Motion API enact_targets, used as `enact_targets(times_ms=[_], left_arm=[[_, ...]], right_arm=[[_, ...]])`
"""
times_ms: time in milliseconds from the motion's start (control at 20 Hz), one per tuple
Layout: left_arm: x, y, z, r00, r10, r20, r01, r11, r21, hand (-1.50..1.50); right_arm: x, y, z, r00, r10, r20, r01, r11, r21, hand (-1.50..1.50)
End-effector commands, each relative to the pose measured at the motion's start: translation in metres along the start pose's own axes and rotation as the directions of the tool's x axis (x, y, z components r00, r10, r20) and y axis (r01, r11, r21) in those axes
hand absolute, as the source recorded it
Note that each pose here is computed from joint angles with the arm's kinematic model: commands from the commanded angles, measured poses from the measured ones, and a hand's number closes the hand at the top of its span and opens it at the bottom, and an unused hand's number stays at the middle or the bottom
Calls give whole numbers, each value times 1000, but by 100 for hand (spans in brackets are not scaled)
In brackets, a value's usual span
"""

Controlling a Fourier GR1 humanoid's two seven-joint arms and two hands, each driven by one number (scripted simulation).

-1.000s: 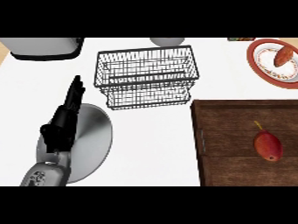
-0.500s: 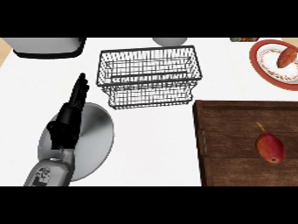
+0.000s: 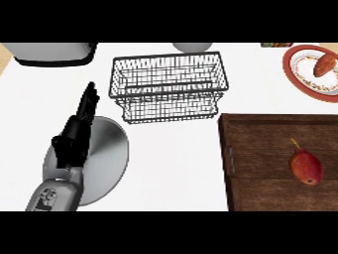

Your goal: Pick the pear from the tray and place it in the tiered basket

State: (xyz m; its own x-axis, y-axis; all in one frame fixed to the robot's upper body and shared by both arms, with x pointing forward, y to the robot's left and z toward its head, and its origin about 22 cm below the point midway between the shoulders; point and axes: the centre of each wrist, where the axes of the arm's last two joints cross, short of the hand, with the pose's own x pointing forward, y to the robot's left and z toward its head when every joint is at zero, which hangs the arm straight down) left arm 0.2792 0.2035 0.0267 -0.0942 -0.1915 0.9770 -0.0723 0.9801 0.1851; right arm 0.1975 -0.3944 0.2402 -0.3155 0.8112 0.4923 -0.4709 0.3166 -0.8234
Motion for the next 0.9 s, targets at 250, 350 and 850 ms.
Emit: enact_targets(times_ms=[250, 350, 850], left_arm=[[19, 7, 2, 1000, -22, 0, 22, 1000, -1, 0], [16, -19, 6, 1000, 1, 3, -1, 1000, -10, 0], [22, -10, 8, 1000, 2, -1, -2, 1000, -13, 0]], right_arm=[[0, 10, -9, 994, 70, -79, -62, 993, 103, -150], [-14, 18, -6, 989, 93, -113, -82, 992, 97, -150], [-7, 27, -12, 976, 187, -109, -174, 978, 118, -150]])
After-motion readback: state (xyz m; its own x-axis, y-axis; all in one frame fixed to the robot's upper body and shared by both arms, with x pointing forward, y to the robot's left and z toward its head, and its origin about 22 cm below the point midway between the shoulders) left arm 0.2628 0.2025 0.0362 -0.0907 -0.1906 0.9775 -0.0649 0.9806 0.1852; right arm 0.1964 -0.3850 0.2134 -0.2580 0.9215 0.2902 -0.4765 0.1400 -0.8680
